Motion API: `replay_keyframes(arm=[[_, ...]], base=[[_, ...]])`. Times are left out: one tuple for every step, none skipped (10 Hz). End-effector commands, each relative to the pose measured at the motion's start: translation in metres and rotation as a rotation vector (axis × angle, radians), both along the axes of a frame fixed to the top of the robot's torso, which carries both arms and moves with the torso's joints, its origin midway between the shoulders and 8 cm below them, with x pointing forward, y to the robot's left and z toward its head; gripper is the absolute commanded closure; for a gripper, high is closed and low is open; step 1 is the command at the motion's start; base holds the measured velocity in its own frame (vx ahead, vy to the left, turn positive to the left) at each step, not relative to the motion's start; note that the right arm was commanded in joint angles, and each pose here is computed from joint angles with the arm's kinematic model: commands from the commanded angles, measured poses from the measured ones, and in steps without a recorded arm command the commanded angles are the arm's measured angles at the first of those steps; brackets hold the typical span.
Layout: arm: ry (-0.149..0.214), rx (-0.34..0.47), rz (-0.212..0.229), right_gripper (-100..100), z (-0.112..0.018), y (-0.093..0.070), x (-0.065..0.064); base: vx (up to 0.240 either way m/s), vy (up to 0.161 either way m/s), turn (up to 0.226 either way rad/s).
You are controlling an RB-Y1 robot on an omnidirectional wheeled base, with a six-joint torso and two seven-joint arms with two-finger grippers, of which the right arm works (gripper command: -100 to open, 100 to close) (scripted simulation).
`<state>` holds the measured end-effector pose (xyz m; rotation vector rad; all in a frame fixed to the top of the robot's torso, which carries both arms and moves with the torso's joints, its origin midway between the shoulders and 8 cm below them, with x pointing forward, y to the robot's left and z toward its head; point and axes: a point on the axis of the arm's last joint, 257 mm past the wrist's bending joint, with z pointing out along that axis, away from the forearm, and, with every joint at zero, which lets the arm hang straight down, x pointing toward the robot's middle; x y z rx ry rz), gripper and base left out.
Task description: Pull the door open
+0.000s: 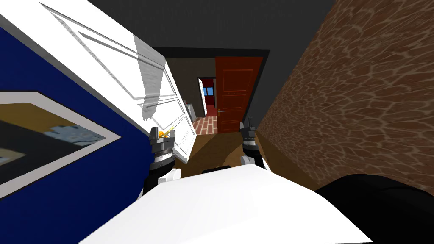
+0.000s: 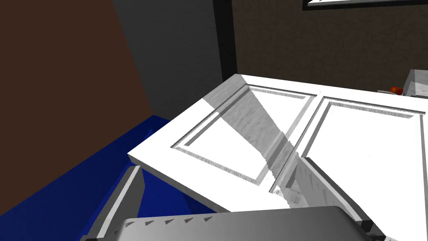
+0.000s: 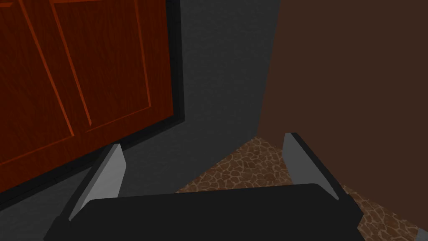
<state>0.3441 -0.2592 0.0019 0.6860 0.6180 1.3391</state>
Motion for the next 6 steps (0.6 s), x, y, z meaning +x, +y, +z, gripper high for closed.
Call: replay_keyframes(arm=[[0.02, -0.002, 0.008, -100, -0.008, 0.0, 0.006], [0.032, -0.003, 0.012, -100, -0.013, -0.001, 0.01], [0.046, -0.003, 0.017, -100, -0.019, -0.001, 0.014], [0.063, -0.003, 0.022, -100, -0.026, -0.002, 0.019], [0.081, -0.004, 0.027, -100, -0.034, -0.003, 0.024], [0.102, -0.003, 0.032, -100, -0.043, -0.004, 0.03]], base=[[0.192, -0.098, 0.011], [0.169, 0.011, 0.041], [0.168, 0.042, 0.021], [0.204, 0.028, 0.02], [0.168, 0.039, 0.035], [0.15, 0.023, 0.025]])
